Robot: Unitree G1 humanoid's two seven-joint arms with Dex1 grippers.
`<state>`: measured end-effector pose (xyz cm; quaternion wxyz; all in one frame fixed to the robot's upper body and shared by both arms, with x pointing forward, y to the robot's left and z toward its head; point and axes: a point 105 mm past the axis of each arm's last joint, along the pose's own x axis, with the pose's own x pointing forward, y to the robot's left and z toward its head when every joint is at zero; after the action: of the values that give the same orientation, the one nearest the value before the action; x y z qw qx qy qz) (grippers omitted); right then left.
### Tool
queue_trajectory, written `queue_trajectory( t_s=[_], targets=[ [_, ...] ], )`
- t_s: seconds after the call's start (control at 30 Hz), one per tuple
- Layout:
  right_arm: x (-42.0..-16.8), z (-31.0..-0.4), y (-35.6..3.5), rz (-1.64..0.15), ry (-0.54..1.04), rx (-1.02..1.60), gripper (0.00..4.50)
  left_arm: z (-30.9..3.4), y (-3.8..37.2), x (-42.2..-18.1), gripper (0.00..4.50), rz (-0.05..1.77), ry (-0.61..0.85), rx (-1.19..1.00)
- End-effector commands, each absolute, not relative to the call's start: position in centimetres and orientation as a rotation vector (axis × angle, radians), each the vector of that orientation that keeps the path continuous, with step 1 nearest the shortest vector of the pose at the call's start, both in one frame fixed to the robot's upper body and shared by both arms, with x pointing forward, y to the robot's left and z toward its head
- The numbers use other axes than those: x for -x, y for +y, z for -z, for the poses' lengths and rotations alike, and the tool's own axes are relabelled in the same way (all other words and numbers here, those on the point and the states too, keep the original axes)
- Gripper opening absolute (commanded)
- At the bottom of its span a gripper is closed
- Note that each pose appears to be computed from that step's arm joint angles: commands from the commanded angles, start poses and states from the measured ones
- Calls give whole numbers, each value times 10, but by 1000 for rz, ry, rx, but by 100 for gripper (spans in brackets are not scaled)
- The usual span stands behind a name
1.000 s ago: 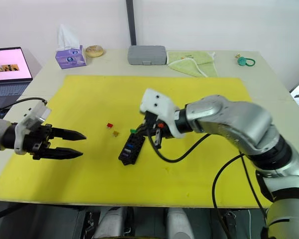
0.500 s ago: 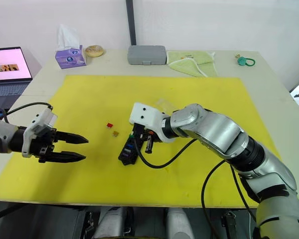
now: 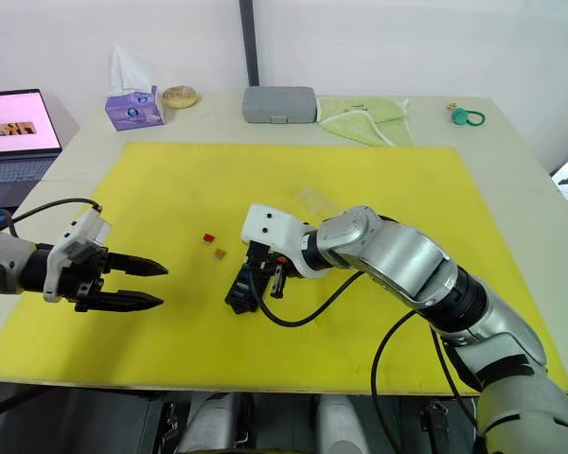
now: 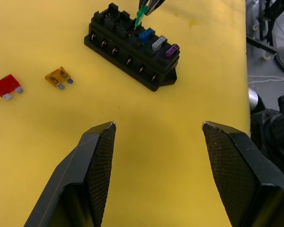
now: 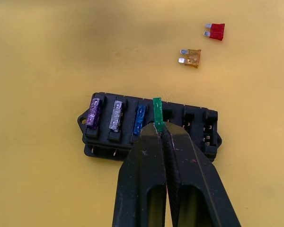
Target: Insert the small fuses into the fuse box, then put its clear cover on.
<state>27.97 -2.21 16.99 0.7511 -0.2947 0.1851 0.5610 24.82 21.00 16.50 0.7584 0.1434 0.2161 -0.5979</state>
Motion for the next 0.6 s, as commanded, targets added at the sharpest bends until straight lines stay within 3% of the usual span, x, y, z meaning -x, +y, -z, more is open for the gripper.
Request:
queue_trajectory(
  t_s=[0.03,0.6],
  targets=[
    [-281,-178,-21,-1213,356,657,0,-166,216,-248,305,1294,479,-367],
    [-282,-168,-21,-1210,383,659,0,-168,214,-250,305,1288,462,-348]
  ],
)
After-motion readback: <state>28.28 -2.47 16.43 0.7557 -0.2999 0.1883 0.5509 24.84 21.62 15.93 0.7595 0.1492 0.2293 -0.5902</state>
